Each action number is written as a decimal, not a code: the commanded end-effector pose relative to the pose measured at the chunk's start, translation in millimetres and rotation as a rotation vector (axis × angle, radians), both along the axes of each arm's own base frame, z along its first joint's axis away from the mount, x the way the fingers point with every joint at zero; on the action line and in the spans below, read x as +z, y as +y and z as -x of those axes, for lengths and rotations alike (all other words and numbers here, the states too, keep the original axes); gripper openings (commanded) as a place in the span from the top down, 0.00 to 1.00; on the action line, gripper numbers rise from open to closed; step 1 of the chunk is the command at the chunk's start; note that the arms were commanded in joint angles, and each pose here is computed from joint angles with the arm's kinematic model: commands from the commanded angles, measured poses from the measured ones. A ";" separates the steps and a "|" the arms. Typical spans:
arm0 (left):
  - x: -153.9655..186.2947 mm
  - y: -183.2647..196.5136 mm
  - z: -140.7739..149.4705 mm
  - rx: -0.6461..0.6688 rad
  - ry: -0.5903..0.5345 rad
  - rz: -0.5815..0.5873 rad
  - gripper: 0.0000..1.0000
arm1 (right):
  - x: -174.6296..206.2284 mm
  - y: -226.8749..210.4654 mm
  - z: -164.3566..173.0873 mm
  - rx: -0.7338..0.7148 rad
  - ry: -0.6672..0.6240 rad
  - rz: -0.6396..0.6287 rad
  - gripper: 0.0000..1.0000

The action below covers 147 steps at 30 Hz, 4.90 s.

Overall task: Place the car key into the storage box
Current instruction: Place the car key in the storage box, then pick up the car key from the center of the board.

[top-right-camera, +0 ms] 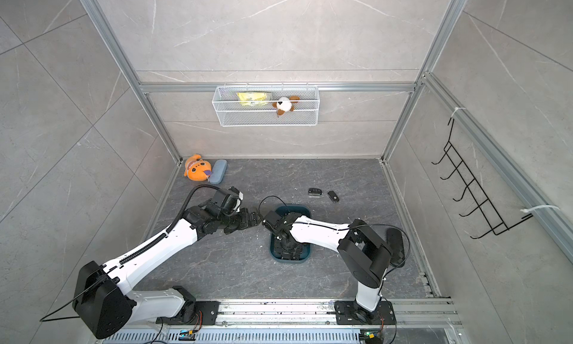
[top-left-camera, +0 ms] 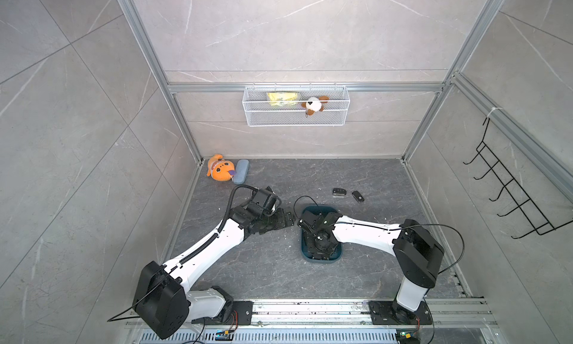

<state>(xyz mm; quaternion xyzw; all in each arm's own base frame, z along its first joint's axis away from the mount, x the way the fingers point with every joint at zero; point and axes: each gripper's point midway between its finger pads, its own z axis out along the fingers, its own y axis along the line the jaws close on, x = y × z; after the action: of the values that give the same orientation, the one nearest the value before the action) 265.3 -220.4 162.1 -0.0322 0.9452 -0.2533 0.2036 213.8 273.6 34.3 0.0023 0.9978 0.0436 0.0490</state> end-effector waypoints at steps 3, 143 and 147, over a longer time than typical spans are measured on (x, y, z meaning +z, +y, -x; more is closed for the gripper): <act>8.4 3.5 4.3 0.010 -0.007 0.021 0.00 | 1.2 3.9 0.3 -0.006 0.004 0.004 0.48; 22.2 -43.9 -85.6 -0.109 0.029 0.114 0.00 | 96.3 -86.7 -205.4 -0.222 -0.349 -0.101 0.69; 20.4 -45.0 -74.0 -0.102 0.030 0.112 0.00 | 99.5 -75.1 -176.1 -0.186 -0.344 -0.103 0.69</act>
<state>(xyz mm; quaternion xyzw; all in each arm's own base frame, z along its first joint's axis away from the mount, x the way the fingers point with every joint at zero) 345.5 -258.7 158.7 -0.0036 0.9449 -0.2894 0.1531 404.3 194.6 128.2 0.0882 0.9680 0.0861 0.2185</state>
